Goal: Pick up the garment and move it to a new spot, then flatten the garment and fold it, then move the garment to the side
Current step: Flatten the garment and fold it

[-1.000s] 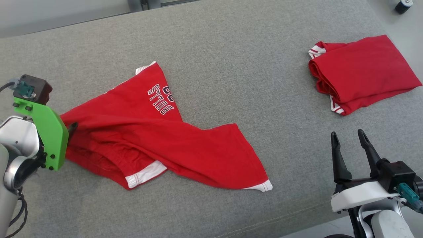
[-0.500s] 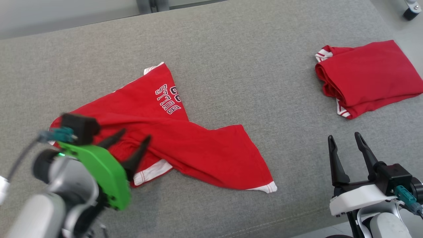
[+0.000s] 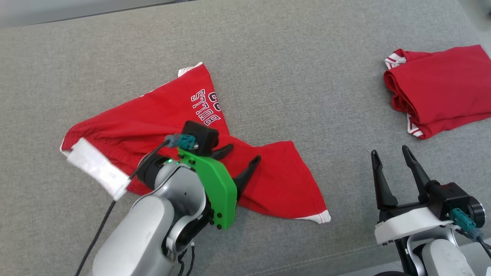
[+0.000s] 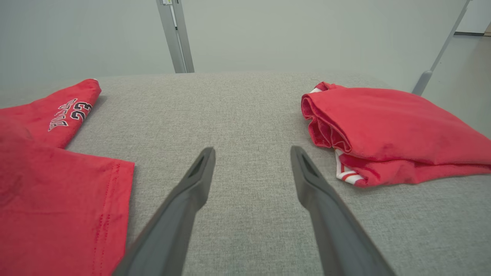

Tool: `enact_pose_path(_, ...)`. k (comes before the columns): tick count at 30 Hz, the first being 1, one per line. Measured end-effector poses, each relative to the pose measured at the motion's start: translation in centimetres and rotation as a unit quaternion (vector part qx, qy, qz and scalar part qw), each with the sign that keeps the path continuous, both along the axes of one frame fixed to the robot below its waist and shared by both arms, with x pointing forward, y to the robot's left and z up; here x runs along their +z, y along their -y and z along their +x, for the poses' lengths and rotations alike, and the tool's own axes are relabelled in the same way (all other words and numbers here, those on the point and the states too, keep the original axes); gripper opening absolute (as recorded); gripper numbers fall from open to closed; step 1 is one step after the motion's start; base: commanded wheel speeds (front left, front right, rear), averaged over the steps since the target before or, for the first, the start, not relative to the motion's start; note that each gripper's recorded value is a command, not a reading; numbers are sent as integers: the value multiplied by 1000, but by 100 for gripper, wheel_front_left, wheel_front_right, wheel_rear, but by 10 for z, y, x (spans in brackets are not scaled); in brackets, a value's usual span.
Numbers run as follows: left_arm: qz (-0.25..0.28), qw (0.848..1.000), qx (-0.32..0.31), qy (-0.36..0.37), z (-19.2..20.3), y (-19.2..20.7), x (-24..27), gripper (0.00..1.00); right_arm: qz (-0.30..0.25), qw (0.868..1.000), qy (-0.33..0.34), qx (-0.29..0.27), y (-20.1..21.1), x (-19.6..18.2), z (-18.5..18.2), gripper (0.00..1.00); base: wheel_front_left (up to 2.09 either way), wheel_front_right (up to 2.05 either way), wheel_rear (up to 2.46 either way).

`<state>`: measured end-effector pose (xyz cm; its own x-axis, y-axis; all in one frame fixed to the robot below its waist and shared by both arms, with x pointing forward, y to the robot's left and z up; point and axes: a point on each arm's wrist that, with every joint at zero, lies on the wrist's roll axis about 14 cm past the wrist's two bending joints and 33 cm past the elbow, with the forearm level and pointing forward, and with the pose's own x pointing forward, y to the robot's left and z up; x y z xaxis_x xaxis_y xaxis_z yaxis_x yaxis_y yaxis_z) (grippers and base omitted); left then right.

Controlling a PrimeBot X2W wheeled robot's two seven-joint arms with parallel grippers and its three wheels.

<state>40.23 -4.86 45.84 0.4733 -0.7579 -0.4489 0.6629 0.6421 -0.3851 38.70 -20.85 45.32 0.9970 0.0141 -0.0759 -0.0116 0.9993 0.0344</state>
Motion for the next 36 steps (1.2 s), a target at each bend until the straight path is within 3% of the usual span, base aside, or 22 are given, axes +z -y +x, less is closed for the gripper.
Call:
enact_pose_path(10, 107, 992, -65, -13, 8, 0, -38, 100, 4, 1000, -8, -23, 12, -4, -7, 100, 0, 0, 0)
enact_pose_path(11, 120, 990, -69, -21, 8, -3, -45, 81, 6, 1000, -9, -25, 12, -5, -8, 100, 0, 0, 0)
enact_pose_path(13, 136, 988, -73, -30, 9, -6, -56, 0, 8, 999, -10, -30, 13, -5, -9, 100, 0, 0, 0)
enact_pose_path(28, 121, 990, -67, 13, 54, 16, -47, 0, 12, 998, -17, -58, 28, -10, -12, 100, 0, 0, 0)
enact_pose_path(36, 121, 987, -68, 83, 86, 33, -39, 0, 9, 998, -23, -61, 31, -13, -10, 100, 0, 0, 0)
